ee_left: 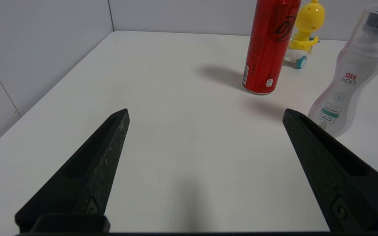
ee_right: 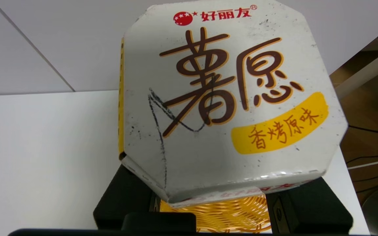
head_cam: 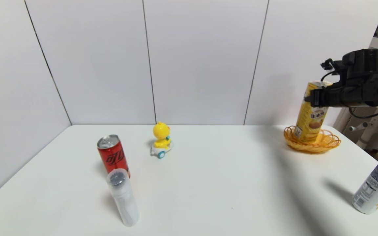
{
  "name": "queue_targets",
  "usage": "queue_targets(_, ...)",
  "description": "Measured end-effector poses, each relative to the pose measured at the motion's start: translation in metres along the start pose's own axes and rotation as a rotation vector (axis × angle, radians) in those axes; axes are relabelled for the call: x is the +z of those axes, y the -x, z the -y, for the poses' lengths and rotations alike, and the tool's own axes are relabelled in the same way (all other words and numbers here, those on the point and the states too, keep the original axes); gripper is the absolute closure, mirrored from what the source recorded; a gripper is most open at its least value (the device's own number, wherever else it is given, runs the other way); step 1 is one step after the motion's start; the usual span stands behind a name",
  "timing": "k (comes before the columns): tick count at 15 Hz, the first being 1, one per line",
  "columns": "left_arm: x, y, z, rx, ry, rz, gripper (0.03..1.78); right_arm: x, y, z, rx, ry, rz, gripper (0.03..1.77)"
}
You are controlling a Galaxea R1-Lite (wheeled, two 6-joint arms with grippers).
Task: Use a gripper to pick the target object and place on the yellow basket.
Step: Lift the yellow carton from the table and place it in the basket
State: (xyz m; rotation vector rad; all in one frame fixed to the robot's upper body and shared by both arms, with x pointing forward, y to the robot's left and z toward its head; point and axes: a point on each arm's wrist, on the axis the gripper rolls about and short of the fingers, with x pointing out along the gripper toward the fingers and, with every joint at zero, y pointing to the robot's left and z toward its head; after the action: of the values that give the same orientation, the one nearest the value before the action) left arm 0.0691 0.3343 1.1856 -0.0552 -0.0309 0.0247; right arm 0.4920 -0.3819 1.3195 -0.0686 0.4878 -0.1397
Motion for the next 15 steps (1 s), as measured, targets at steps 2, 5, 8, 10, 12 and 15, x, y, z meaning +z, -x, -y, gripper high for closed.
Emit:
queue_targets(2, 0.0000, 0.0000, 0.0000, 0.000, 0.000, 0.000, 0.12, 0.0000, -0.0010, 0.0002, 0.000, 0.000, -0.001, 0.96)
queue_targets(5, 0.0000, 0.0000, 0.0000, 0.000, 0.000, 0.000, 0.12, 0.0004, -0.0012, 0.0016, -0.004, -0.001, 0.001, 0.96)
queue_targets(8, 0.0000, 0.0000, 0.0000, 0.000, 0.000, 0.000, 0.12, 0.0005, -0.0012, 0.0023, -0.006, -0.002, 0.002, 0.68)
queue_targets(10, 0.0000, 0.0000, 0.0000, 0.000, 0.000, 0.000, 0.12, 0.0002, -0.0013, 0.0026, -0.006, -0.002, 0.001, 0.54)
queue_targets(12, 0.0000, 0.0000, 0.0000, 0.000, 0.000, 0.000, 0.12, 0.0001, -0.0012, 0.0029, -0.007, -0.002, 0.001, 0.44)
queue_targets(15, 0.0000, 0.0000, 0.0000, 0.000, 0.000, 0.000, 0.12, 0.0004, -0.0007, 0.0034, -0.008, -0.003, 0.002, 0.33)
